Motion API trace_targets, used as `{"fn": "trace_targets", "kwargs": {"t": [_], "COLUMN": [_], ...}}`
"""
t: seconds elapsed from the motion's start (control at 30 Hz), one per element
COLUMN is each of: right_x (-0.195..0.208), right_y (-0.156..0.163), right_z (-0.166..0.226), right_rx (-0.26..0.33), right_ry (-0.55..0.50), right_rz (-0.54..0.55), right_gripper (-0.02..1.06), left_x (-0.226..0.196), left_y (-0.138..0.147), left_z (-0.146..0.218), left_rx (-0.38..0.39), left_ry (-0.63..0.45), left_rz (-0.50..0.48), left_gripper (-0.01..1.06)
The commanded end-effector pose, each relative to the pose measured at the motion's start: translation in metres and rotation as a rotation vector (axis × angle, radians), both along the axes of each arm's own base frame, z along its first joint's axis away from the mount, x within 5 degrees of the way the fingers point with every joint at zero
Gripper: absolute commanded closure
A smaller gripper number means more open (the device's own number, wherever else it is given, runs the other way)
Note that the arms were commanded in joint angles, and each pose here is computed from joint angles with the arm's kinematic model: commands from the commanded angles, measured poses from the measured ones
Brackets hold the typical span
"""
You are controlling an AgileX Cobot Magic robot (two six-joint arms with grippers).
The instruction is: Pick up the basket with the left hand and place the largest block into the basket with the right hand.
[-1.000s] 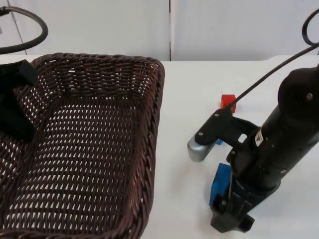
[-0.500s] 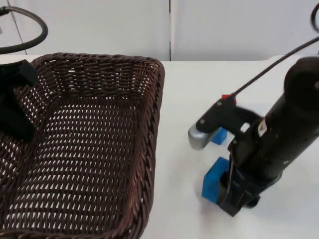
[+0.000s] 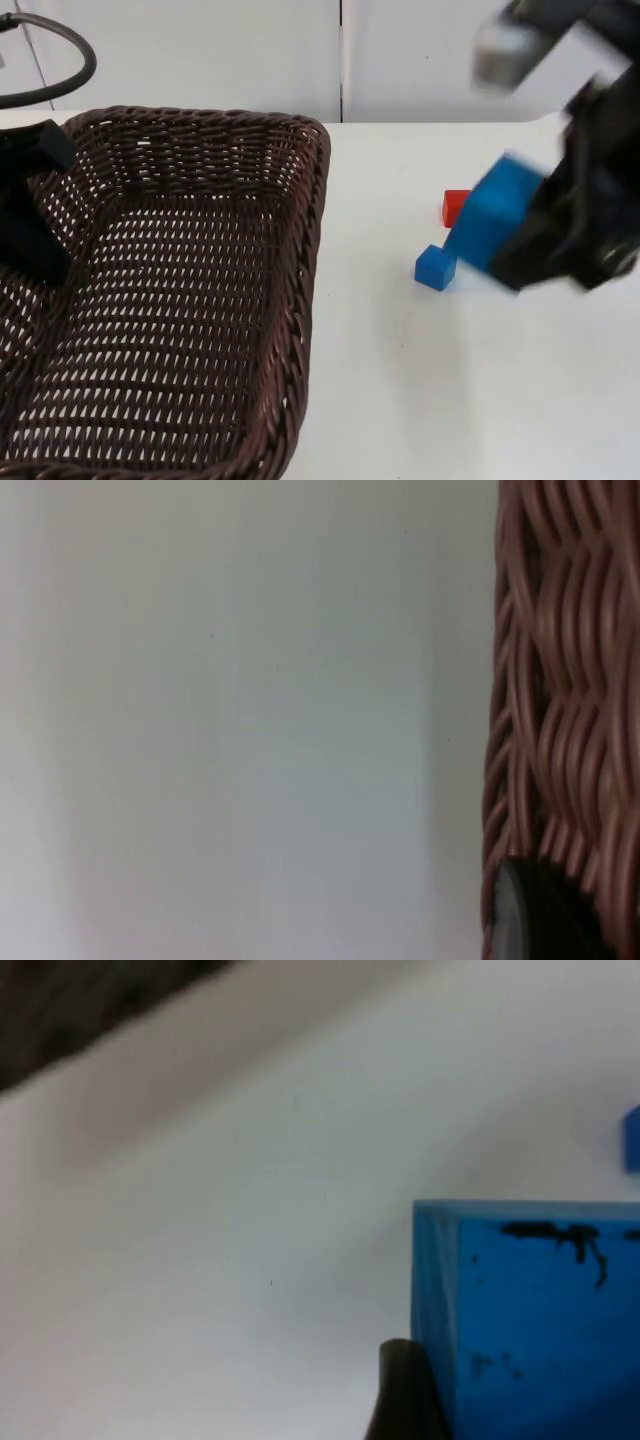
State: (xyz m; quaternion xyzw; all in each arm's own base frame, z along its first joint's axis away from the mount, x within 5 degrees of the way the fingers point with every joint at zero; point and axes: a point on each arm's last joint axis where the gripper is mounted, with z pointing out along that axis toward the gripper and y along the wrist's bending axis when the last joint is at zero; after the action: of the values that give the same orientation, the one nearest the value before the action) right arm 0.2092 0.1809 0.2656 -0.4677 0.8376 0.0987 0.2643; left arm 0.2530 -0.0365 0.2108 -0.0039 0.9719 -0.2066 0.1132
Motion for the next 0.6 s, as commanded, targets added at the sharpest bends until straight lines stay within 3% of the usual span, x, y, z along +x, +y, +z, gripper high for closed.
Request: {"fn": "trace_targets", "kwargs": {"t": [0.0,0.07,0.2,0.37,0.57], "right_x": [-0.01,-0.017,-0.042,-0.059,-0.068], "right_y": [-0.006,-0.012,-0.032,-0.046,-0.053], "right_z": [0.02,0.031,0.072,0.093,0.102], "right_rx": [0.031,0.058,0.166,0.23,0.26], "right_ry": [-0.039,-0.072,-0.197,-0.275,-0.309], "right_rz": [0.007,0.007,0.002,0.0,-0.001], "right_gripper": [1.05,1.05,1.05,1.05,1.05], "left_x": [-0.002,-0.002,-0.002,-0.002,-0.002], "left_y": [-0.001,-0.001,-0.001,-0.001,-0.001], "left_z": [0.004,0.004,0.004,0.004,0.004], "left_rx": [-0.026,-0.026,-0.026,-0.026,-0.026], "left_ry": [-0.004,-0.004,-0.004,-0.004,-0.004], "left_rz": [0.018,0.018,0.018,0.018,0.018], "left_gripper": [1.05,1.05,1.05,1.05,1.05]}}
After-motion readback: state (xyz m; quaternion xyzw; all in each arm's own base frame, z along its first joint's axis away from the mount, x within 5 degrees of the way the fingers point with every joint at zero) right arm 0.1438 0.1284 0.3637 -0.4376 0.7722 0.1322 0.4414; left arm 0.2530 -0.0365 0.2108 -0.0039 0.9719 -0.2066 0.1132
